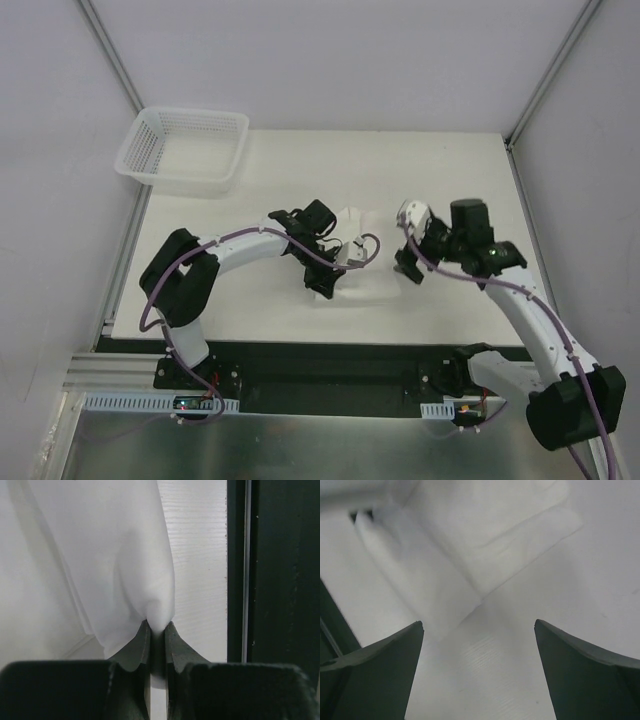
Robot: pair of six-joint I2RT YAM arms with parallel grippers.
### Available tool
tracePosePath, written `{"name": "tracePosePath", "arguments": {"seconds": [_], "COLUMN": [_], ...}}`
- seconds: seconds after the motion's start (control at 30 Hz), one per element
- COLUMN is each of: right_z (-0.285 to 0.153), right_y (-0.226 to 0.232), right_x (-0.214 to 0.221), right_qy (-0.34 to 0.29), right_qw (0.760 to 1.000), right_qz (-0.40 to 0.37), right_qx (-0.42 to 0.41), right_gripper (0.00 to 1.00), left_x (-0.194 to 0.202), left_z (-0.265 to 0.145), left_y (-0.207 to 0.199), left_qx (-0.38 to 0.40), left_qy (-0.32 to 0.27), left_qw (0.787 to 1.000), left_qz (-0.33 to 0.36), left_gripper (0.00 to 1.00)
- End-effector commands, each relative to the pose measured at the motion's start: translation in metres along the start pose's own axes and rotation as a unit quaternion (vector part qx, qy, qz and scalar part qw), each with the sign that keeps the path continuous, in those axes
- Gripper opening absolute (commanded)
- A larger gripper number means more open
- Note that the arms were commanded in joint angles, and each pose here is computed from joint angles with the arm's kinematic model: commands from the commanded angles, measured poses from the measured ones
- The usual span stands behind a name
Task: Roll the t-shirts
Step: Roll the T-shirt to the center of the board.
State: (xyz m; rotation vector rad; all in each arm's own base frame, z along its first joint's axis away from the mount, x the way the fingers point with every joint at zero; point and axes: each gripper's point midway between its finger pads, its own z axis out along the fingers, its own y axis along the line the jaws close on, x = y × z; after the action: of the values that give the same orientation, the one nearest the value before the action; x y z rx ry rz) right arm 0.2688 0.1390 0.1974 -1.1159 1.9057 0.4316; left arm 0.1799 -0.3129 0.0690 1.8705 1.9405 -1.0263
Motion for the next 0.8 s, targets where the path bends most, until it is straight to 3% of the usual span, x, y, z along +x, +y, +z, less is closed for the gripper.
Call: {"name": "tracePosePath", "arguments": {"seconds": [0.0, 0.3, 0.77], "right_z": [0.005, 0.038, 0.083], "right_y": [0.04, 0.076, 0.102], "right_x": [0.051, 0.064, 0.078], "right_qy": [0.027, 0.014, 0.031], "right_qw": [0.985, 0.963, 0.942], "right_qz": [-0.169, -0.252, -0.279], "right_qx": [-0.029, -0.096, -0.185], "right_gripper": [0.96, 0.96, 0.96], "left_x": [-0.014, -0.017, -0.019], "left_z": [-0.01, -0.013, -0.023], "left_y": [-0.018, -0.013, -0.005], "left_qx": [0.071, 0.1, 0.117], "left_qy": [-0.036, -0.053, -0.08], "left_qw": [0.995, 0.988, 0.98], "left_qz": [-0.066, -0.103, -0.14], "left_gripper": [0.0, 0.0, 0.0]}}
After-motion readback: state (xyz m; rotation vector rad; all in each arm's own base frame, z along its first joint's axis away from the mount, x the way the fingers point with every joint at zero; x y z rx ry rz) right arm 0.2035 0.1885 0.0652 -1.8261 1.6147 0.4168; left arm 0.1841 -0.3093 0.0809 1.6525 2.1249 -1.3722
